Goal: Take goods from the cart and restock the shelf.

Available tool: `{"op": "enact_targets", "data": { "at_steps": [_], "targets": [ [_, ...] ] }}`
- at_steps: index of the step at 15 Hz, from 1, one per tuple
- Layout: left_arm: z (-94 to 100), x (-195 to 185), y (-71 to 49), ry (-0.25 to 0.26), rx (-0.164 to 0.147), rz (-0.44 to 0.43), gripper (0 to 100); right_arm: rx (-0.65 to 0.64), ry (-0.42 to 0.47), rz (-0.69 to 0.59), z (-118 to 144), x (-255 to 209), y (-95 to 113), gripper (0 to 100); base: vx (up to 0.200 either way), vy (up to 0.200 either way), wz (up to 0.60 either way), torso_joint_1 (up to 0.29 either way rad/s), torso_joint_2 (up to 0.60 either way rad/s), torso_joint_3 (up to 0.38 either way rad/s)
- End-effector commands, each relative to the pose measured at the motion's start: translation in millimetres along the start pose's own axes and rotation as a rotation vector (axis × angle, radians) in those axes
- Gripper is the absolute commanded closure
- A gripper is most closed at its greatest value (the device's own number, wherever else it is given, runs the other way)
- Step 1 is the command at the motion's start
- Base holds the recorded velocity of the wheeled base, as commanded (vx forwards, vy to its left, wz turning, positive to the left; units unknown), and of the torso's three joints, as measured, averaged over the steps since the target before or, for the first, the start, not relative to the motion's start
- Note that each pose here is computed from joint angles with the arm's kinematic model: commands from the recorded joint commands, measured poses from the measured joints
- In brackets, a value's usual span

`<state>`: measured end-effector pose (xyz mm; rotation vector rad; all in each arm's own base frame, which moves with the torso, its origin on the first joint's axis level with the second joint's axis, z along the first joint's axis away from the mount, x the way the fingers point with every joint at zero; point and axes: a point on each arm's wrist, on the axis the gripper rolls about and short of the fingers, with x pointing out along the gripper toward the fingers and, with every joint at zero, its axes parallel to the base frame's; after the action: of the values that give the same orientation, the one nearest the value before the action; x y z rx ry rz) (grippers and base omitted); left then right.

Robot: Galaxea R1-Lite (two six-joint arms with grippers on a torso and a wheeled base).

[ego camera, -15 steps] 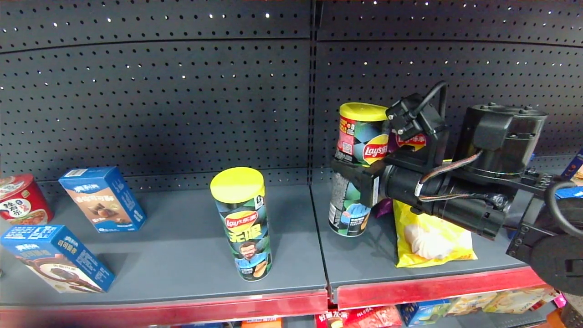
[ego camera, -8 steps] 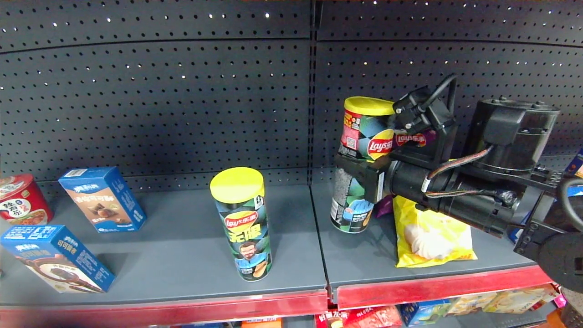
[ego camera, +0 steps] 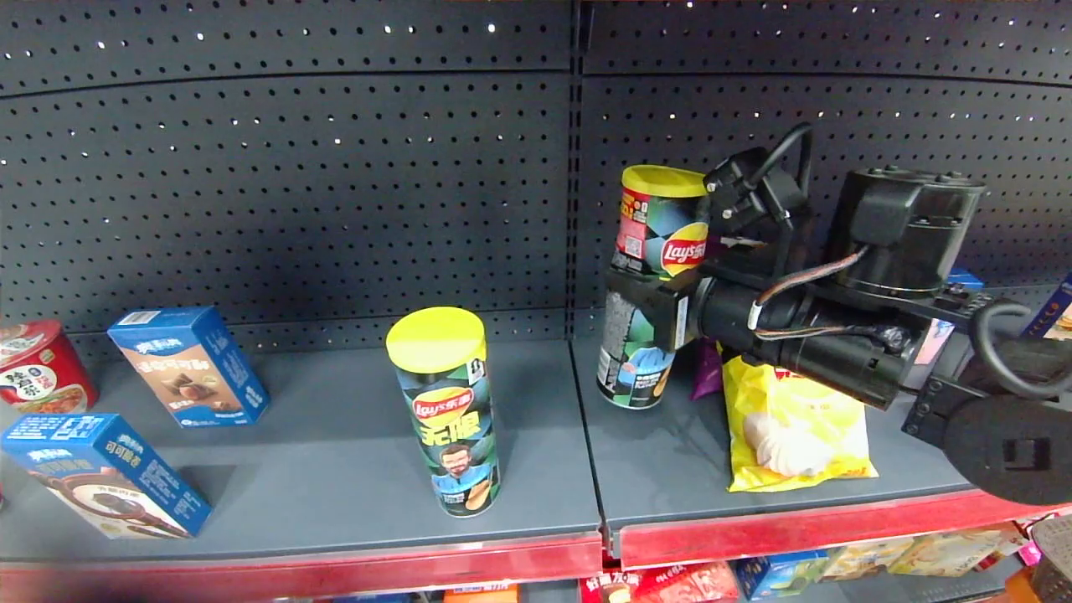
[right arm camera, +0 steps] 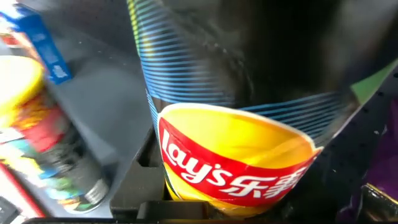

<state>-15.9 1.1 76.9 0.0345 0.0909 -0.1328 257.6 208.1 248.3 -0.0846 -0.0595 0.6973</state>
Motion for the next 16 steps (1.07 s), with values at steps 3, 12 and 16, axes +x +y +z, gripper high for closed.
{"op": "enact_targets", "data": {
  "at_steps": [3,12,16],
  "targets": [
    [0.0,0.1,0.0,0.002,0.0,0.0,0,0.002,0.006,-0.064,-5.0,23.1,-20.4,100,0.0,0.0,0.0,0.0,0.0,0.0],
    [0.0,0.1,0.0,0.002,0.0,0.0,0,0.052,0.067,0.03,-22.2,23.8,-18.3,100,0.0,0.0,0.0,0.0,0.0,0.0],
    [0.0,0.1,0.0,0.002,0.0,0.0,0,0.014,0.094,0.035,-29.3,18.5,-17.2,100,0.0,0.0,0.3,0.0,0.0,0.0]
  ]
}}
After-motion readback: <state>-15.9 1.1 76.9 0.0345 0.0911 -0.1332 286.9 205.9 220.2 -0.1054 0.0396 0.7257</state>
